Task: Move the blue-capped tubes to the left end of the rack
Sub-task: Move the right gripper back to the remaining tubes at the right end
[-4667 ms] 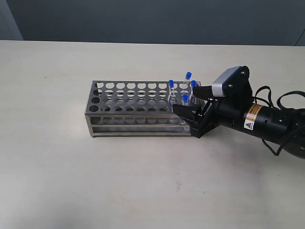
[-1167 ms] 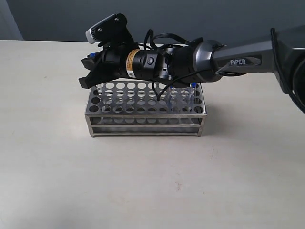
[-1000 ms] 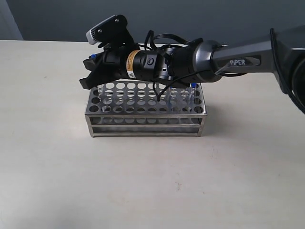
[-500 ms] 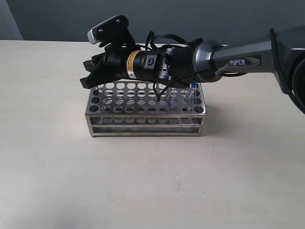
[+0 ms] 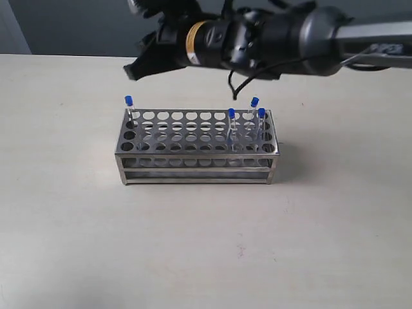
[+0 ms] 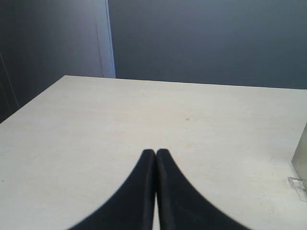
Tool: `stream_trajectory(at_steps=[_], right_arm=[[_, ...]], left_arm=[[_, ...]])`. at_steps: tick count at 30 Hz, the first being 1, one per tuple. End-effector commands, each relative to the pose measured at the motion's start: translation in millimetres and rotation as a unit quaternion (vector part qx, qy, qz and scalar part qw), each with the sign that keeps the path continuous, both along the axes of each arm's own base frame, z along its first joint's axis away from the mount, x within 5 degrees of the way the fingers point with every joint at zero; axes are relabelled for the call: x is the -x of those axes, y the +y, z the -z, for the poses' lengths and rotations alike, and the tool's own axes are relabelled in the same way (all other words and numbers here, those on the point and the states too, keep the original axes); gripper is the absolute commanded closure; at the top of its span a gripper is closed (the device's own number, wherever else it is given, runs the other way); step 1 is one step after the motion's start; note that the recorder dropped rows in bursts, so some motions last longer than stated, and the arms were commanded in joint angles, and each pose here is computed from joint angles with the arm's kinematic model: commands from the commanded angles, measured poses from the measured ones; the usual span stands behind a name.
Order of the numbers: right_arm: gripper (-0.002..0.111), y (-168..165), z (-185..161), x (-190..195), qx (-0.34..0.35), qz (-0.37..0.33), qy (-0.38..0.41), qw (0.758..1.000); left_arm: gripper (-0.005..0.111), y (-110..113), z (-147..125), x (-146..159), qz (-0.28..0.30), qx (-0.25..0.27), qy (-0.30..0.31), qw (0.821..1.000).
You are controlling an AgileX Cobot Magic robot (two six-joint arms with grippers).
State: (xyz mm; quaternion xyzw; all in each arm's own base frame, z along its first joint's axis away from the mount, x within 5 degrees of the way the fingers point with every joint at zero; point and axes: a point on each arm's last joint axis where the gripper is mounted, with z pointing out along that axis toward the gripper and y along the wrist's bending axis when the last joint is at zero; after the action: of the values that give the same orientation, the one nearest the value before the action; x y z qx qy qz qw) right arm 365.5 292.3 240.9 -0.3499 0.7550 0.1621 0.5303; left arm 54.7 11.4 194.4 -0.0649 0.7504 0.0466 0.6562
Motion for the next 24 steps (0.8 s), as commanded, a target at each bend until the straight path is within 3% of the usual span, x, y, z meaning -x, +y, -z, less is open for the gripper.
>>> stream_trajectory(at_steps=[1, 7, 13, 24], right_arm=[[0.081, -41, -39, 7, 0.071, 0.087, -0.014, 0.994], [0.081, -91, -42, 47, 0.004, 0.072, 0.004, 0.997], [0.081, -143, -23, 79, -0.007, 0.117, 0.044, 0.992], [0.081, -177, 16, 80, 0.008, 0.149, 0.089, 0.985]], left_arm=[[0.106, -1, 1, 0, 0.005, 0.003, -0.003, 1.0], [0.106, -1, 1, 0, 0.005, 0.003, -0.003, 1.0], [0.106, -1, 1, 0, 0.005, 0.003, -0.003, 1.0], [0.106, -1, 1, 0, 0.005, 0.003, -0.003, 1.0]])
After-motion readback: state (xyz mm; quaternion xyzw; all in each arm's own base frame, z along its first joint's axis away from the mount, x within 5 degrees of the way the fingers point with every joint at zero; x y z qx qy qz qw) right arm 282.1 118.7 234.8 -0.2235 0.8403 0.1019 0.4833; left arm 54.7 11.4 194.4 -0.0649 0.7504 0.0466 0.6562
